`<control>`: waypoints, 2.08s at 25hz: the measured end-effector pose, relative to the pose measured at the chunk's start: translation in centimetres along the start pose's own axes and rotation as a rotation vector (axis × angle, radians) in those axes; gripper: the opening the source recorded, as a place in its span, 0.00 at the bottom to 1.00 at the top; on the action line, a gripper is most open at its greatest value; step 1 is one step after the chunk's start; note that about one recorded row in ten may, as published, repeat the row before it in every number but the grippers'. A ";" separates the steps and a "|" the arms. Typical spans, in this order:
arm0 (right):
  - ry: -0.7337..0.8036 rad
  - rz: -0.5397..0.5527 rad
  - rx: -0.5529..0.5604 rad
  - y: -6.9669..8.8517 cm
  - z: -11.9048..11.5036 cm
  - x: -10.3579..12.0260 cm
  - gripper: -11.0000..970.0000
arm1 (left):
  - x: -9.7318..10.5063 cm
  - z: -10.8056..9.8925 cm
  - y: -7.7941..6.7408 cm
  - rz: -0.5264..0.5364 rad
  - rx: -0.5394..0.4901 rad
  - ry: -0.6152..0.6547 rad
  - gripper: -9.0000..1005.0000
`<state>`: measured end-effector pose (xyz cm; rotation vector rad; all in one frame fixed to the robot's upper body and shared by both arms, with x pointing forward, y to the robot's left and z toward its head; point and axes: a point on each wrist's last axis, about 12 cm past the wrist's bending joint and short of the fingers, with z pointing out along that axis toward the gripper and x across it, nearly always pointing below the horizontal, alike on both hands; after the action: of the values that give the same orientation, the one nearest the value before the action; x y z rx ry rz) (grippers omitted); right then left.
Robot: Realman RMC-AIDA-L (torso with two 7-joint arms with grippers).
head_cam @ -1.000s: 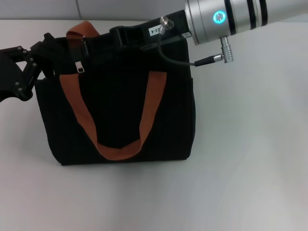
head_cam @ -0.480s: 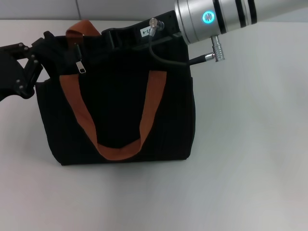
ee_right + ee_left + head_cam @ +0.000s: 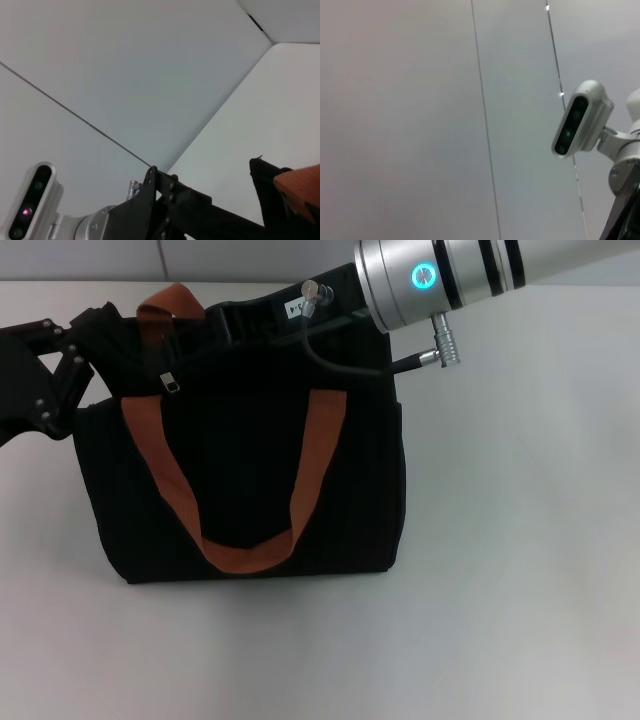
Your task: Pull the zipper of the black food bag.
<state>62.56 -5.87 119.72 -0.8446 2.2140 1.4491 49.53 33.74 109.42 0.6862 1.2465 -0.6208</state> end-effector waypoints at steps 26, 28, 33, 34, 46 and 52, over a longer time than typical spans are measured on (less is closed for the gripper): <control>0.017 -0.076 0.060 0.1 0.4 -0.2 0.35 | -0.7 1.5 0.0 -0.018 0.046 -0.061 0.04; 0.018 -0.085 0.062 0.1 0.4 -0.2 0.35 | -0.7 1.6 0.0 -0.021 0.047 -0.062 0.04; 0.014 -0.103 0.064 0.3 0.5 -0.5 0.34 | -0.8 1.7 -0.1 -0.028 0.053 -0.070 0.04; 0.013 -0.107 0.063 0.4 0.5 -0.5 0.34 | -0.9 1.8 -0.1 -0.031 0.059 -0.075 0.05; 0.020 -0.162 0.107 0.3 0.4 -0.8 0.29 | -1.0 2.2 0.2 -0.039 0.065 -0.077 0.06; 0.008 -0.179 0.111 0.4 0.1 -0.9 0.26 | -1.0 2.1 0.3 -0.040 0.062 -0.075 0.06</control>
<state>62.93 -5.36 120.48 -0.9838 2.1412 1.2306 50.84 32.37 110.82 0.6847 1.1783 -0.7148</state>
